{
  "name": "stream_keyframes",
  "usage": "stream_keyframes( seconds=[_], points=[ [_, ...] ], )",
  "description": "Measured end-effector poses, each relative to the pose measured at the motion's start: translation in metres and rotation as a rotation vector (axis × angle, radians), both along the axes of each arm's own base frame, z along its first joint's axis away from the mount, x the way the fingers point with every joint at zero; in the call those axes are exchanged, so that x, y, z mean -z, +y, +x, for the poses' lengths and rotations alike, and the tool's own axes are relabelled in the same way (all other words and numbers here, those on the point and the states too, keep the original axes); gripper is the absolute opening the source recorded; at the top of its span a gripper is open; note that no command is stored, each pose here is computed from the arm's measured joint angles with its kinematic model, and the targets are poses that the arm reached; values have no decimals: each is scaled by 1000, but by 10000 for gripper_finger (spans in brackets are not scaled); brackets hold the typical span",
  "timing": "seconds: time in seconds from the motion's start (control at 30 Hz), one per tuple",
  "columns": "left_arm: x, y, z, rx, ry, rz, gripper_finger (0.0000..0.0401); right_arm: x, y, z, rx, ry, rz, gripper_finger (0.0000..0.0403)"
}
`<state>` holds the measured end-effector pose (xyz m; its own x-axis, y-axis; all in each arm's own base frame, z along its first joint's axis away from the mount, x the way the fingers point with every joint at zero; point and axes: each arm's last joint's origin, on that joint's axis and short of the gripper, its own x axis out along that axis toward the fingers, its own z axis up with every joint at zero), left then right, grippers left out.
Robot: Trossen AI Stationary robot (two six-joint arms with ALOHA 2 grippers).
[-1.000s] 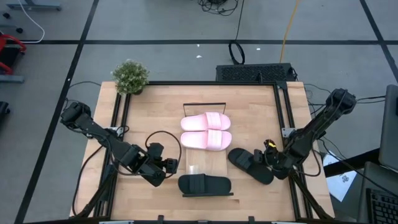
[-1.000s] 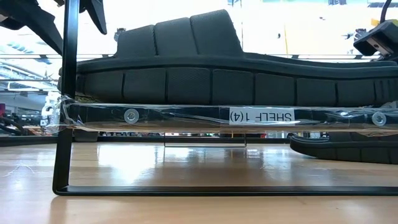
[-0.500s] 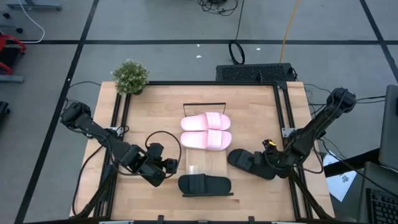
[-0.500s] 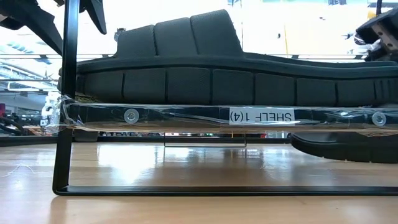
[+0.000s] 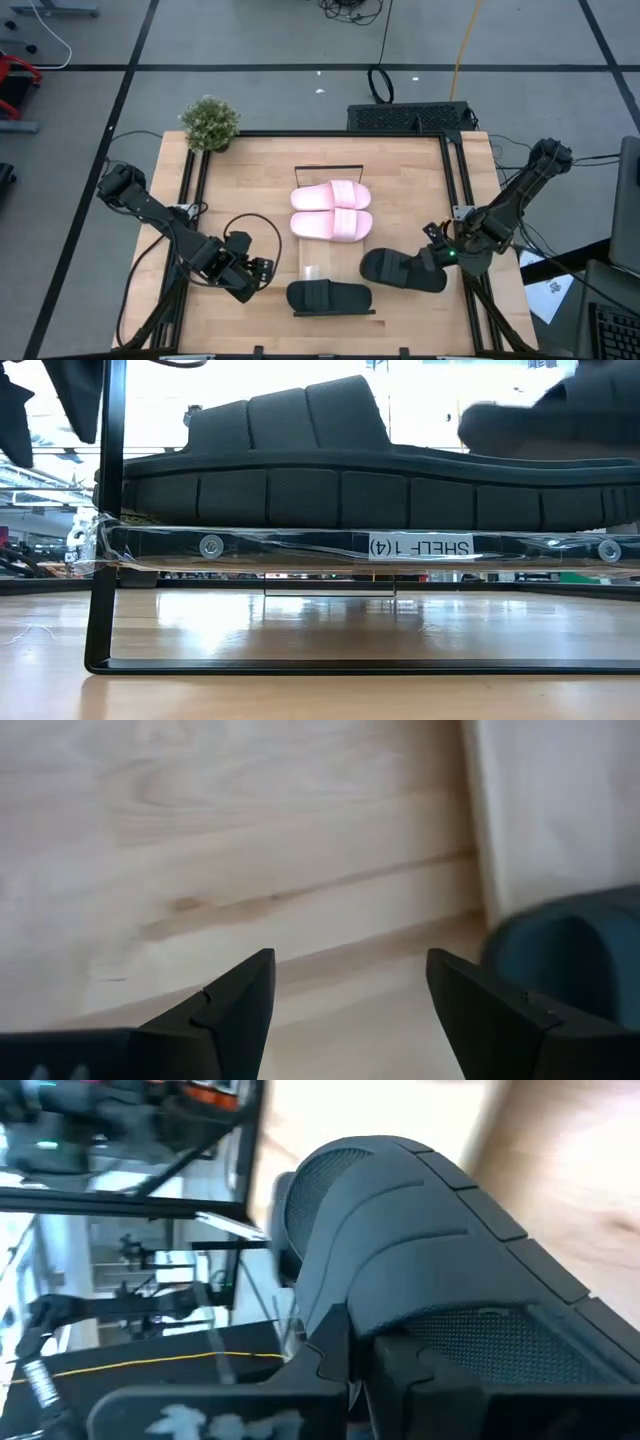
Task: Pick and place slides into the shelf
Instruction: Put the black slide on the shelf
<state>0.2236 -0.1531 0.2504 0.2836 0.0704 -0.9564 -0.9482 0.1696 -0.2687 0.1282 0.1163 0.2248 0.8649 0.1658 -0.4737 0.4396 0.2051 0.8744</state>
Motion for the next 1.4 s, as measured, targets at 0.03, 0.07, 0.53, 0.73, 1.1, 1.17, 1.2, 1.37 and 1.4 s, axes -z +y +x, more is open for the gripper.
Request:
stream_keyframes(
  seconds=[0.03, 0.07, 0.53, 0.73, 1.1, 1.17, 1.2, 1.37, 1.4],
  points=[
    [0, 0, -2, -6, 13, 7, 255, -5, 0, 2, 1, -13, -1, 2],
    [1, 0, -3, -9, 23, 13, 255, -10, -1, 4, 5, -25, -3, 2],
    [1, 2, -7, -15, 67, 31, 255, -46, -46, 85, -197, -63, -108, 1],
    [1, 2, -7, -14, 68, 31, 255, -45, -65, 133, -316, -35, -175, 1],
    [2, 4, -11, -10, 125, 24, 255, -19, -67, 193, -387, -79, -146, 0],
    [2, 5, -13, -10, 142, 31, 255, -14, -67, 197, -370, -64, -139, 0],
    [2, 5, -13, -12, 150, 31, 255, -13, -67, 198, -367, -63, -137, 0],
    [2, 6, -15, -18, 165, 41, 255, -11, -68, 200, -307, -53, -146, 0],
    [2, 6, -15, -18, 165, 42, 255, -11, -69, 200, -292, -51, -152, 0]
  ],
)
